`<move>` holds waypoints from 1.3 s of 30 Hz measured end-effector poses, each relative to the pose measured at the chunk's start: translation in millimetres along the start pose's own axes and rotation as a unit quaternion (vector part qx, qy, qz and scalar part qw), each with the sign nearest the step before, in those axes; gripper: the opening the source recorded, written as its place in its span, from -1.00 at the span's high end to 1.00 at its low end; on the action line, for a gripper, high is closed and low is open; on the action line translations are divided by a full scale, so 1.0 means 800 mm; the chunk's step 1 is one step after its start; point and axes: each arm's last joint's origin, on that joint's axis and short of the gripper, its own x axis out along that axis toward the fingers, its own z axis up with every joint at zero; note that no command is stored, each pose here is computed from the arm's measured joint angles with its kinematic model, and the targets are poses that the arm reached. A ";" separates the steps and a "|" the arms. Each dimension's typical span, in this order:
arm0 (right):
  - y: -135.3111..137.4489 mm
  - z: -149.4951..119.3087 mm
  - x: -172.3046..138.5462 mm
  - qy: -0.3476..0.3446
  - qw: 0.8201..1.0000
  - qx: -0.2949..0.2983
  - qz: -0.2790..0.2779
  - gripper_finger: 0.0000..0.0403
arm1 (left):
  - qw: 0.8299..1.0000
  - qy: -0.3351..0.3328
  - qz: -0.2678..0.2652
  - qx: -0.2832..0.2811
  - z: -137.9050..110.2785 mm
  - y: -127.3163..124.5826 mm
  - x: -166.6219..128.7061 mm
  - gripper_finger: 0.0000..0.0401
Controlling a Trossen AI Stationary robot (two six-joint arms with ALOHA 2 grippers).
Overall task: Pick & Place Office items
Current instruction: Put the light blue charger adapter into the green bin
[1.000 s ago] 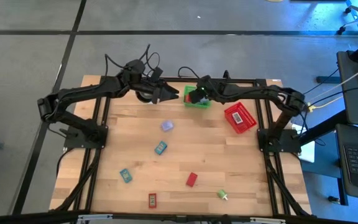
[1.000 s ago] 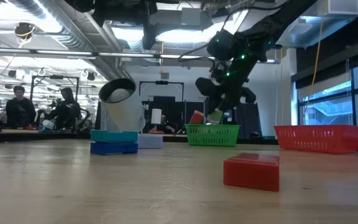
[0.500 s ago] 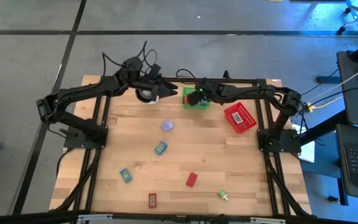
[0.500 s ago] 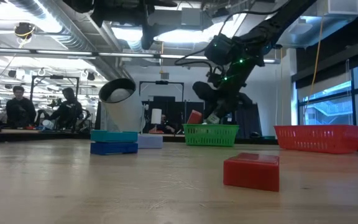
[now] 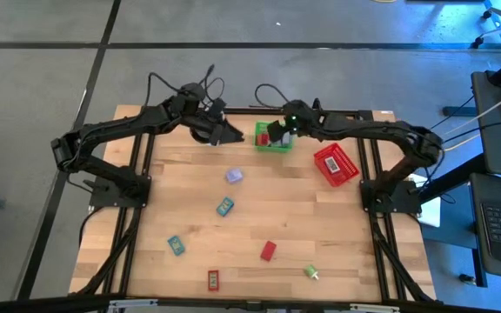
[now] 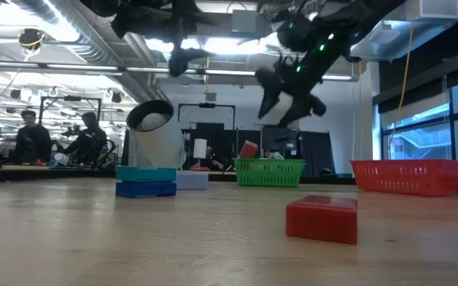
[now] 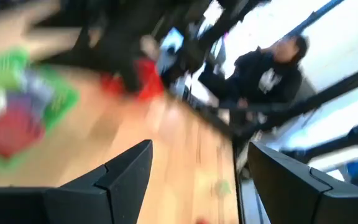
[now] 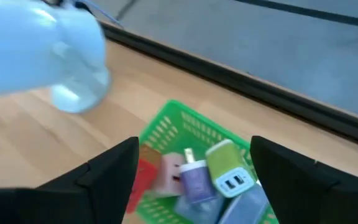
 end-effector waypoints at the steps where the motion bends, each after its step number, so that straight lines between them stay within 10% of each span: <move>1: 0.001 0.003 -0.008 -0.005 1.000 0.002 0.011 -0.55 | 1.000 0.019 0.008 -0.005 -0.005 0.003 0.000 -0.30; 8: 0.015 0.015 -0.059 -0.029 0.997 0.009 0.077 -0.55 | 0.980 0.163 0.093 0.062 -0.055 0.004 0.007 -0.30; 17: 0.037 0.004 -0.076 -0.026 0.994 0.011 0.110 -0.56 | 0.909 0.222 0.234 0.264 -0.097 -0.024 0.034 -0.30; 39: 0.036 -0.019 -0.077 0.055 0.993 -0.040 0.101 -0.56 | 0.851 0.337 0.296 0.273 -0.168 0.046 0.140 -0.46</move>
